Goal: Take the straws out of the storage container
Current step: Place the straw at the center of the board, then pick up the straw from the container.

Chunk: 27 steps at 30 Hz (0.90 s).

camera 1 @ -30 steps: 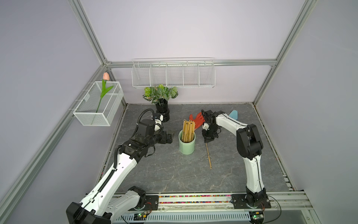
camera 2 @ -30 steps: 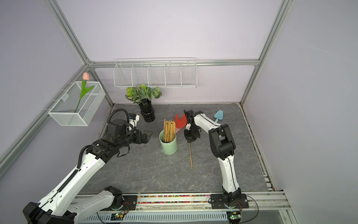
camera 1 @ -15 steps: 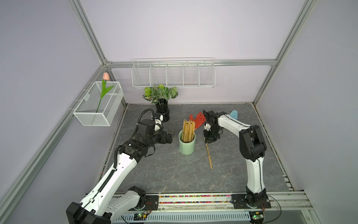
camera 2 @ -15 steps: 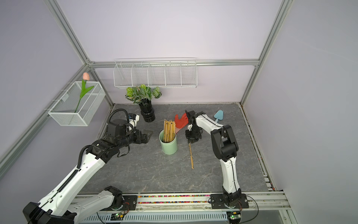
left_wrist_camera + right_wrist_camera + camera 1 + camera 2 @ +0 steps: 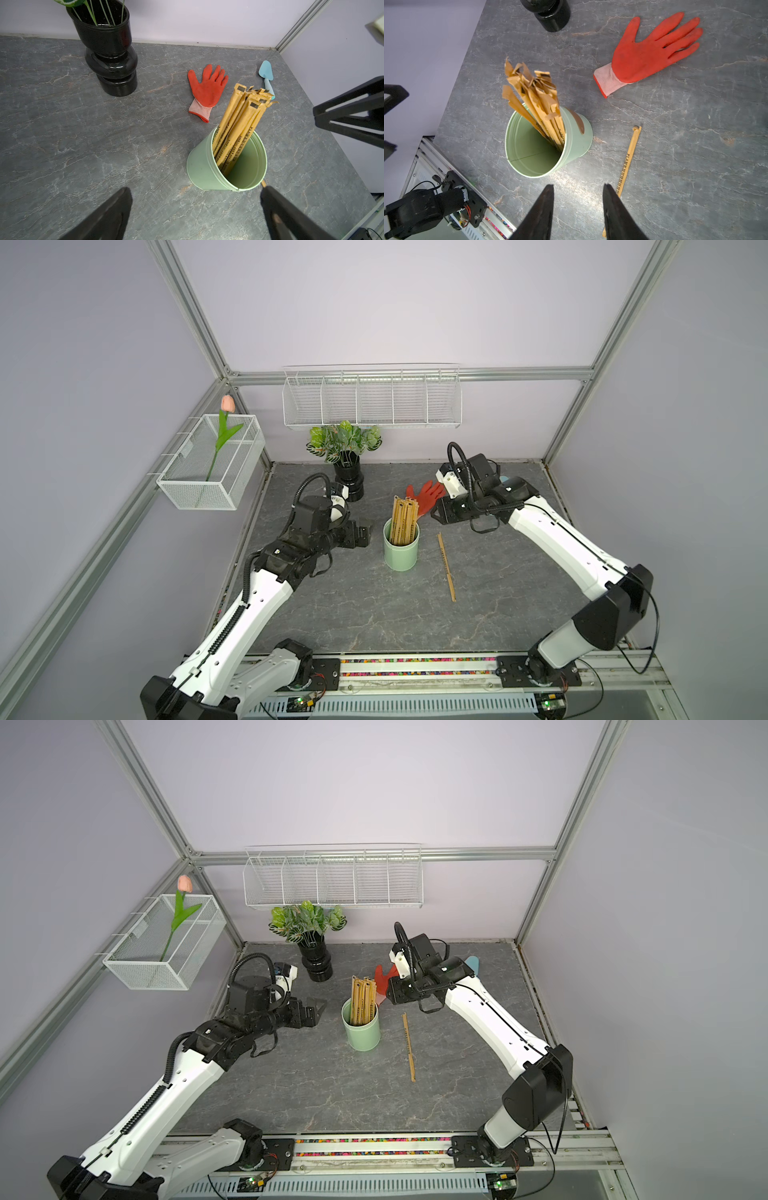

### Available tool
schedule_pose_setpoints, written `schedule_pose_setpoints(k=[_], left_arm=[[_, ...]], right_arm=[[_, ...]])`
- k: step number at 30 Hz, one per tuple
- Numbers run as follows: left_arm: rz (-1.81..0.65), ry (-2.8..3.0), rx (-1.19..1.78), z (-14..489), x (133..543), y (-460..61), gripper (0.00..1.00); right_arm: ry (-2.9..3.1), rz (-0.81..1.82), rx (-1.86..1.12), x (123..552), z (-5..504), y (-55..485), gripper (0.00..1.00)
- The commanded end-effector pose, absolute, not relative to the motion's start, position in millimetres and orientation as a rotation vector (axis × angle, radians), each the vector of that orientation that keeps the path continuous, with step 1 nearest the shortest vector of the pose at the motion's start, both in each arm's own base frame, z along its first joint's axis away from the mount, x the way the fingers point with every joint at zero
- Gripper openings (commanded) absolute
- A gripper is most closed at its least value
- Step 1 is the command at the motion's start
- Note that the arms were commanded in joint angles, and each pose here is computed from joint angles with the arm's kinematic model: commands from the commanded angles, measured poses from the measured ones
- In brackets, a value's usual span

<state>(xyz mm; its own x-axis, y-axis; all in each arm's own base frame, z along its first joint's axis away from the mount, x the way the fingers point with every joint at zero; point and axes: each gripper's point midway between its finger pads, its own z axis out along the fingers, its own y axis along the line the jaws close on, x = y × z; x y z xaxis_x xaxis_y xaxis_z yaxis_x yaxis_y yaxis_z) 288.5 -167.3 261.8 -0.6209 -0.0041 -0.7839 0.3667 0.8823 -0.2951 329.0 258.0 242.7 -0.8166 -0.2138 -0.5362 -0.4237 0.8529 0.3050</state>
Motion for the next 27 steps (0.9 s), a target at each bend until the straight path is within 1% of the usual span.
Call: schedule_pose_setpoints(k=[1, 5, 13, 27], left_arm=[[-0.550, 2.176, 0.251, 264, 286, -166, 1.00], [-0.550, 2.176, 0.251, 264, 286, -165, 1.00], [-0.553, 2.182, 0.255, 262, 287, -167, 1.00], [-0.556, 2.187, 0.259, 261, 287, -168, 1.00]], right_arm=[[2.539, 0.533, -0.472, 334, 228, 261, 0.42], [2.528, 0.588, -0.509, 331, 222, 274, 0.40], [2.514, 0.609, -0.574, 332, 215, 296, 0.36], [2.550, 0.613, -0.595, 345, 193, 313, 0.28]])
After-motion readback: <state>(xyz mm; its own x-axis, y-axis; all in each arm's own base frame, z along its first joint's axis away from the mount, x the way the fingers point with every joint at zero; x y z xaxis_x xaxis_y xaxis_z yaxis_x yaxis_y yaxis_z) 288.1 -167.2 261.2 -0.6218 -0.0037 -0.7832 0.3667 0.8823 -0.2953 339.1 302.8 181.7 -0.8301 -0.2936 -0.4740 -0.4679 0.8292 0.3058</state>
